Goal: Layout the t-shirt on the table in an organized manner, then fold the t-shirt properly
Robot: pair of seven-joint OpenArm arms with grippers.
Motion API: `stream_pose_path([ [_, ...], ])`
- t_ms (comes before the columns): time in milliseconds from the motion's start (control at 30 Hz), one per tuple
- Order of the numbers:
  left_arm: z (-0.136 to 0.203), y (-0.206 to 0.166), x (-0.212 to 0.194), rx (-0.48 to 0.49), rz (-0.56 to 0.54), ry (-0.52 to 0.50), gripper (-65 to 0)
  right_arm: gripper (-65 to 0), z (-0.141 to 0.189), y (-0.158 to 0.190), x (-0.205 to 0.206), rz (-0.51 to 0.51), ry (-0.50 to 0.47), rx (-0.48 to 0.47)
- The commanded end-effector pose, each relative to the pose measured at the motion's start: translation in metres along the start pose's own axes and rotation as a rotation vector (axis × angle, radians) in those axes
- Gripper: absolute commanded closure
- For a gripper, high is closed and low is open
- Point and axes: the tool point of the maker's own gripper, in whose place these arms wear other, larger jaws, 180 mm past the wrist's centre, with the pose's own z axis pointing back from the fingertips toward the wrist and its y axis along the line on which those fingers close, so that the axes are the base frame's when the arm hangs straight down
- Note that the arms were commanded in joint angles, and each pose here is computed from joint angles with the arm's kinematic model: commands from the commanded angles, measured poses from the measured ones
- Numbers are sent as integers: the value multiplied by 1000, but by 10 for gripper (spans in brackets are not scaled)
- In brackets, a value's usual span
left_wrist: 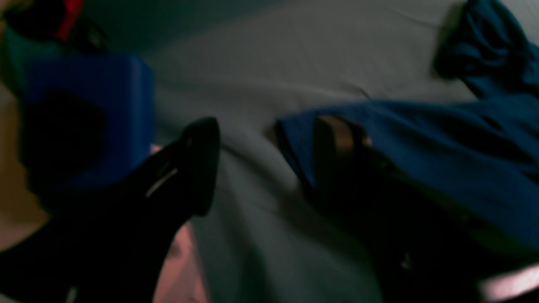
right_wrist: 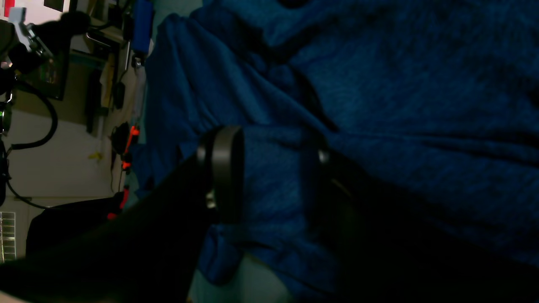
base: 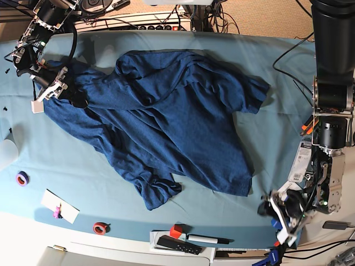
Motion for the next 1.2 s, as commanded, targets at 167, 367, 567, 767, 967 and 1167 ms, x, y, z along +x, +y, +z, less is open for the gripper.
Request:
stream_pose_path([
  [167, 15, -40, -43, -296, 97, 53, -315, -225, 10, 3, 23, 44, -46, 1],
  [367, 35, -52, -87, -444, 258, 86, -315, -225, 31, 2, 44, 86, -66, -9],
  [567, 83, 9, -78, -332, 280, 34, -315, -226, 70, -6, 74, 85, -210, -49],
  [767, 117, 46, -78, -240, 276, 28, -315, -290, 125, -21, 99, 70, -401, -131],
  [967, 122, 52, -82, -223, 277, 36, -315, -355, 136, -34, 71, 23, -355, -180],
  [1167, 122, 52, -85, -223, 280, 42, -315, -355, 162, -51, 35, -92, -448, -244],
])
